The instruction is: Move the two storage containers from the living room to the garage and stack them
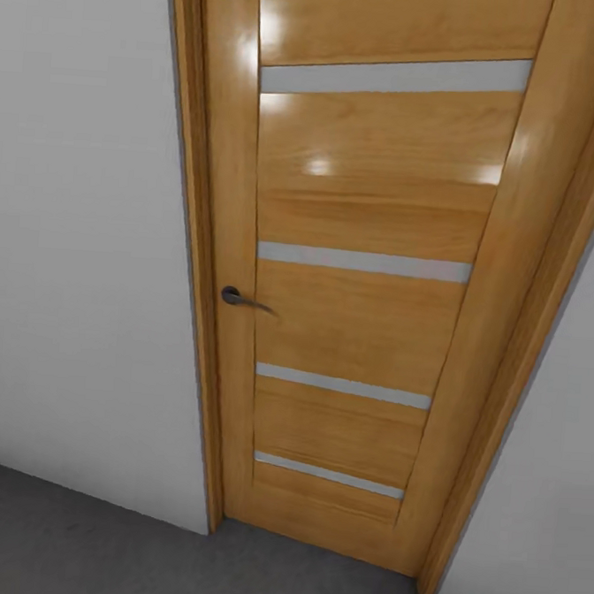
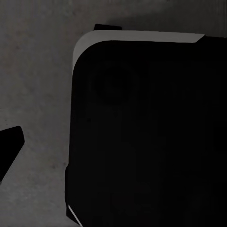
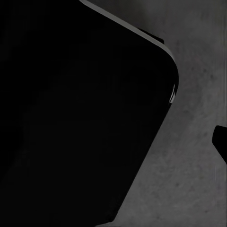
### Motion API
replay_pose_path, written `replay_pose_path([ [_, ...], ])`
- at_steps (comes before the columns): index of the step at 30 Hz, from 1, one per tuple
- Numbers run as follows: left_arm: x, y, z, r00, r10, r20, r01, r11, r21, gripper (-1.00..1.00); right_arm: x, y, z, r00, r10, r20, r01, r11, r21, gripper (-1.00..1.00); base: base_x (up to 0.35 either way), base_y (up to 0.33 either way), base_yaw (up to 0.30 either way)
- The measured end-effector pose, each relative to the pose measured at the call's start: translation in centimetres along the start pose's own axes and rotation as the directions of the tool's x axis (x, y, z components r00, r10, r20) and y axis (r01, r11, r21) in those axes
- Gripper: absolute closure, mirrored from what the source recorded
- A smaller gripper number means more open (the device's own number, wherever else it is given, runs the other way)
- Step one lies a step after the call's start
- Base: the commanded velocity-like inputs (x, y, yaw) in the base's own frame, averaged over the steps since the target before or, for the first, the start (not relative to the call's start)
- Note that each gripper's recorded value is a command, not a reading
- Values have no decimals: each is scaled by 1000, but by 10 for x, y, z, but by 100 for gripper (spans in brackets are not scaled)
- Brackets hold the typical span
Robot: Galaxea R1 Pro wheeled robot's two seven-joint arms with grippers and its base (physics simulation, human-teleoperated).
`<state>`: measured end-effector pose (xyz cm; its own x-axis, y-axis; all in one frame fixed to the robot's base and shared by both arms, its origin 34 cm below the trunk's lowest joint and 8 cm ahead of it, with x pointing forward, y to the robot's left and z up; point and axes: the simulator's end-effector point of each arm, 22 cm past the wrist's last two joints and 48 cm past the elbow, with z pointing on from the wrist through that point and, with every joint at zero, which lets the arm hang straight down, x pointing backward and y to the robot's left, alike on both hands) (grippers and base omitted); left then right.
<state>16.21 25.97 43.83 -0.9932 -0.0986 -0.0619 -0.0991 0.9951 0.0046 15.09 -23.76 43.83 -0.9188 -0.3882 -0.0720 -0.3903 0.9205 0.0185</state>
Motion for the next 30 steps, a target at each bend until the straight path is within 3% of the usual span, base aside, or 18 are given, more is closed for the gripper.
replay_pose_path([
  [14,0,0,0,1000,0,0,0,1000,0,-100,0,0,0,1000,1,0,-1,1000,0,-100,292,53,-3],
  [30,0,0,0,1000,0,-1,0,1000,0,-100,0,1,0,1000,0,0,0,1000,-1,-100,24,1,-47],
])
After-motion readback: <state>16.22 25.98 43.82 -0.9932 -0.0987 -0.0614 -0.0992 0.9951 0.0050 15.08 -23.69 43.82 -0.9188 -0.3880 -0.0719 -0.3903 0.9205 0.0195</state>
